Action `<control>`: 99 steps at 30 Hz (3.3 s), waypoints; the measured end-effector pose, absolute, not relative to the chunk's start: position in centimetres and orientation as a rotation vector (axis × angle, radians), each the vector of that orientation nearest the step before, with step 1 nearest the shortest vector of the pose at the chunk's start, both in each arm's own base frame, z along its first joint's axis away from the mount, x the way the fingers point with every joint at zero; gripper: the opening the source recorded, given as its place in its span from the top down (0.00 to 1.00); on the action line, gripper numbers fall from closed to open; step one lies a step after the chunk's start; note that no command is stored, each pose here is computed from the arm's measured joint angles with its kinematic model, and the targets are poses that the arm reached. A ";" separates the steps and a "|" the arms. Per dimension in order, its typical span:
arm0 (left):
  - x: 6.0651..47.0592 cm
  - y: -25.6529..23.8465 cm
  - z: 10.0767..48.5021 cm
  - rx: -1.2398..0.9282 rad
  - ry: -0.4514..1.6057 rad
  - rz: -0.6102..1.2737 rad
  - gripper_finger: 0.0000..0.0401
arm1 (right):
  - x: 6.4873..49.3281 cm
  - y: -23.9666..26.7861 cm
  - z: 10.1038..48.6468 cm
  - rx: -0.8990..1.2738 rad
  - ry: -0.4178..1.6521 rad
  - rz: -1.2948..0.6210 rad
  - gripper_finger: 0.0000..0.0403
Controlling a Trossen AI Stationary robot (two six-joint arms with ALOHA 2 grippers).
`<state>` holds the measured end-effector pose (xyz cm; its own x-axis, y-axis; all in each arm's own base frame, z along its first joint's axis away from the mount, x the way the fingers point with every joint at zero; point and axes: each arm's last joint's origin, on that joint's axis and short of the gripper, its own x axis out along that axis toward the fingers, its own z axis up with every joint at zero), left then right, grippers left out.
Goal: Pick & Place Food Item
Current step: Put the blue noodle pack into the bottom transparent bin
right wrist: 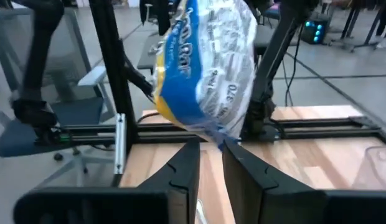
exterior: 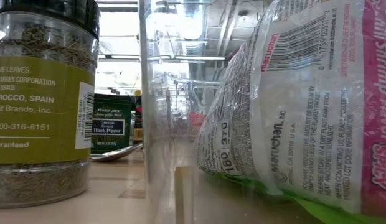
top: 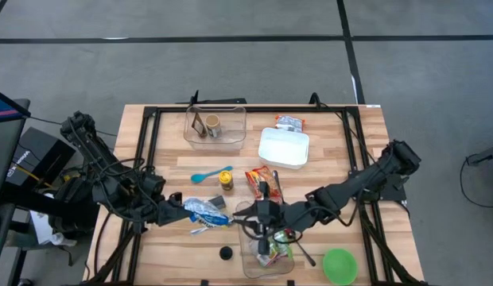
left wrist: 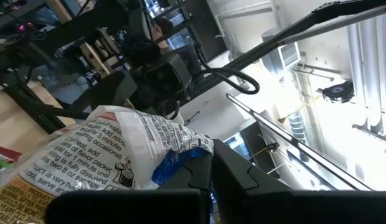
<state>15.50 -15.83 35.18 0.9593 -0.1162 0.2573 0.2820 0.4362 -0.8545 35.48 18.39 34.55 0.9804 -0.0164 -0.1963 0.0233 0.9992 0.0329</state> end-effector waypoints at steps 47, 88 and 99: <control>15.7 -15.6 35.2 -1.090 -0.176 -0.240 1.00 | 38.7 17.0 32.9 -0.107 0.129 0.110 0.67; 16.3 -14.9 35.6 -1.111 -0.224 -0.240 1.00 | 39.3 15.5 32.8 -0.064 0.150 0.084 0.62; 16.6 -14.6 35.6 -1.103 -0.228 -0.241 1.00 | 39.4 15.6 33.1 -0.079 0.118 0.086 0.79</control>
<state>16.63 -14.62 35.55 0.9507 -0.0788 0.3001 0.3040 0.4297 -0.8503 39.37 15.57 33.10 0.9894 0.0805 -0.1210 -0.0898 0.9932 -0.0739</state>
